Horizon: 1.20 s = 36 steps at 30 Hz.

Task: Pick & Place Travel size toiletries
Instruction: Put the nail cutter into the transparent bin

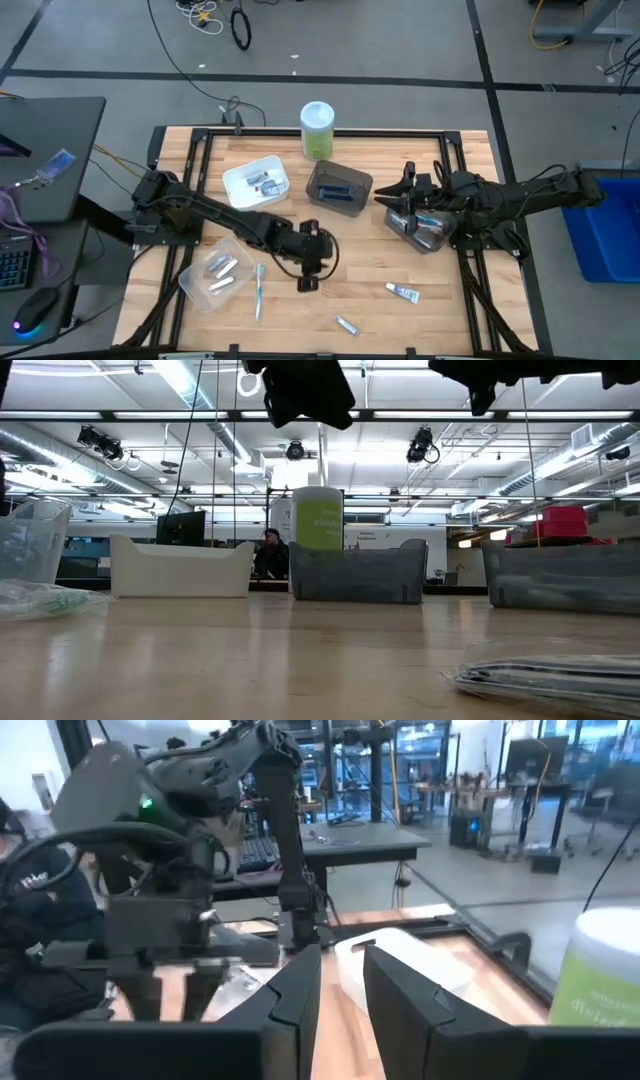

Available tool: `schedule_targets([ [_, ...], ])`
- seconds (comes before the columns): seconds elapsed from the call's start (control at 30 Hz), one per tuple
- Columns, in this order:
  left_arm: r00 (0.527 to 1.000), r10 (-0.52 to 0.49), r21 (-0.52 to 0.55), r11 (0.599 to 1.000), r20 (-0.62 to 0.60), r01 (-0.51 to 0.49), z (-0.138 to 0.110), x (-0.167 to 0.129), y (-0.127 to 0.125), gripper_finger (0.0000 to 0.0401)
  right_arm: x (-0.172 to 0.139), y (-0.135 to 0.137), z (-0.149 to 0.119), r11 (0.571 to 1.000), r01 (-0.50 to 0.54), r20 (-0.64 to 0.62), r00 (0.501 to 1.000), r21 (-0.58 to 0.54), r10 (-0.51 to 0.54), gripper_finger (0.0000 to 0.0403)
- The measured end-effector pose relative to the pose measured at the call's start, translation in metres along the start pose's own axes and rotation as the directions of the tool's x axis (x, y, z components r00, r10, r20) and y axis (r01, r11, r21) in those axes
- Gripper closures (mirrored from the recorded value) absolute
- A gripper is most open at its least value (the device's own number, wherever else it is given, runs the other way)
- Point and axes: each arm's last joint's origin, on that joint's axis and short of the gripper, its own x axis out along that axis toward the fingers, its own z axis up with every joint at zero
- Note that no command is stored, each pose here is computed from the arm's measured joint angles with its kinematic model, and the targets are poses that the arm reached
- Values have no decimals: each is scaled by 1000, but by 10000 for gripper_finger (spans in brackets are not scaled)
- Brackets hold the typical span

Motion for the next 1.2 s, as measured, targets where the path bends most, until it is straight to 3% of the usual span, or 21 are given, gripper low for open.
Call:
schedule_targets([
  [0.17,991,-115,48,993,66,112,-18,13,-20,289,2,0,-4,955,14,-29,1000,295,-6,323],
  [0.33,972,-177,95,982,156,164,-37,26,-27,289,4,-5,-6,948,145,-36,989,282,-140,323],
  [0.4,958,-196,76,980,211,184,-37,27,-30,289,5,-5,-9,944,156,-55,988,289,-146,323],
  [0.77,915,-186,180,975,358,128,-52,24,-79,242,19,6,-21,873,-51,-119,985,485,124,324],
  [0.87,903,-212,189,971,374,149,-59,45,-93,226,23,10,-25,862,-43,-140,981,504,131,324],
  [1.0,923,-216,203,967,320,156,-64,82,-102,215,30,17,-31,862,-60,-148,977,504,154,323],
  [1.2,931,-288,302,929,225,215,-62,127,-110,214,37,29,-38,847,-94,-148,969,523,199,324],
])
